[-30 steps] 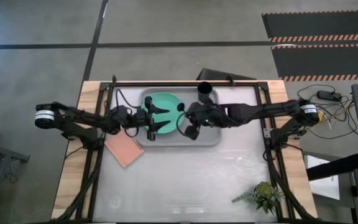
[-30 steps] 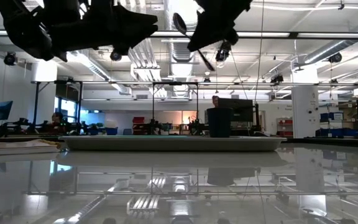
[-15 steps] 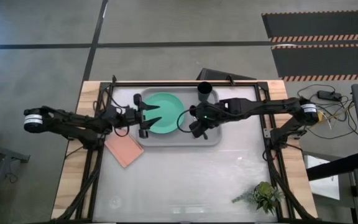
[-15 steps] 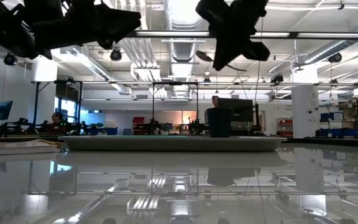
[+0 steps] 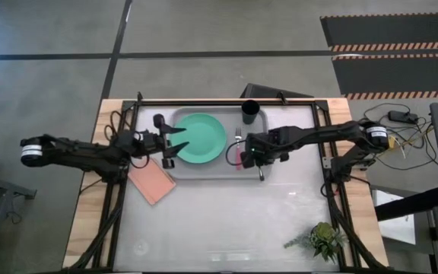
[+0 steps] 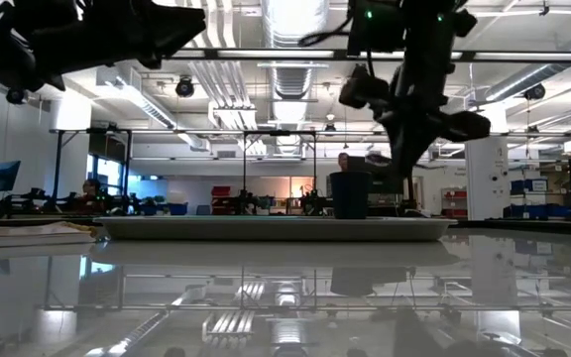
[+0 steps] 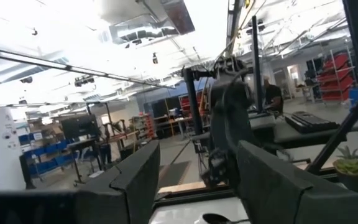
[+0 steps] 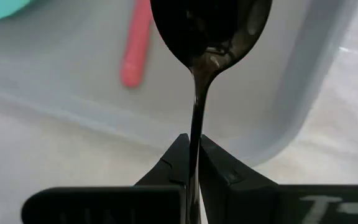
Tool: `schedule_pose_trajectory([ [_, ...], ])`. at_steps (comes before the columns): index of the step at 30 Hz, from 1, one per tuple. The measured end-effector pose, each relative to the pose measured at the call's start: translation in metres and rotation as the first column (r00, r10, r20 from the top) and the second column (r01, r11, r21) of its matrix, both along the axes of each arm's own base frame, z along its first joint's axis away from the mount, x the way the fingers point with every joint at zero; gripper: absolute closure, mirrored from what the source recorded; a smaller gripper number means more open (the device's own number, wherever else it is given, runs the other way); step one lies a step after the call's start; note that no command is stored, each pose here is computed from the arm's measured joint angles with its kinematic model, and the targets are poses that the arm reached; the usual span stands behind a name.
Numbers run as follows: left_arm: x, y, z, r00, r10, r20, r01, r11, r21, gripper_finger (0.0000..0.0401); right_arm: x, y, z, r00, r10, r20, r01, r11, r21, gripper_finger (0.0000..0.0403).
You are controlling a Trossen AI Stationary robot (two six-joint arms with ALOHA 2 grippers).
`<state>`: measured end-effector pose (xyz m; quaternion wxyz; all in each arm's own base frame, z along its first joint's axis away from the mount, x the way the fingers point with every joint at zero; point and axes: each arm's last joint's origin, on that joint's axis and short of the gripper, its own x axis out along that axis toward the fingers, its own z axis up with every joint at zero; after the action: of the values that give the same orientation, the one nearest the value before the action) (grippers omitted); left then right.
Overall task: Pick and place plate/cup/fork/spoon on tray
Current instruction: Put the black spoon on the gray serving tray to the right of the pink fork
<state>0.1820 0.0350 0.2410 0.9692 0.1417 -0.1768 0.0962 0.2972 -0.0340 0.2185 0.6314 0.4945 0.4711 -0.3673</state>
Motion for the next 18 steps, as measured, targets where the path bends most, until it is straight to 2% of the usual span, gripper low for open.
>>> schedule_pose_trajectory([
  [3,-0.002,0.000,0.002,1.000,0.001,0.009,-0.001,1.000,0.002,0.0205,-0.003,-0.010,-0.008,0.999,-0.053,0.009,0.053,0.998,0.031,0.0394],
  [9,-0.002,0.000,0.002,1.000,0.023,0.004,-0.023,0.999,0.048,0.0205,-0.002,-0.047,-0.015,0.977,-0.160,0.139,0.141,0.980,0.141,0.0394],
  [12,-0.002,0.000,0.002,0.999,0.045,0.005,-0.045,0.998,0.040,0.0205,-0.008,-0.066,-0.019,0.963,-0.214,0.165,0.189,0.969,0.158,0.0394],
  [18,-0.002,0.002,0.002,0.996,0.094,0.006,-0.094,0.995,0.021,0.0205,-0.021,-0.086,-0.029,0.953,-0.272,0.134,0.251,0.955,0.158,0.0394],
])
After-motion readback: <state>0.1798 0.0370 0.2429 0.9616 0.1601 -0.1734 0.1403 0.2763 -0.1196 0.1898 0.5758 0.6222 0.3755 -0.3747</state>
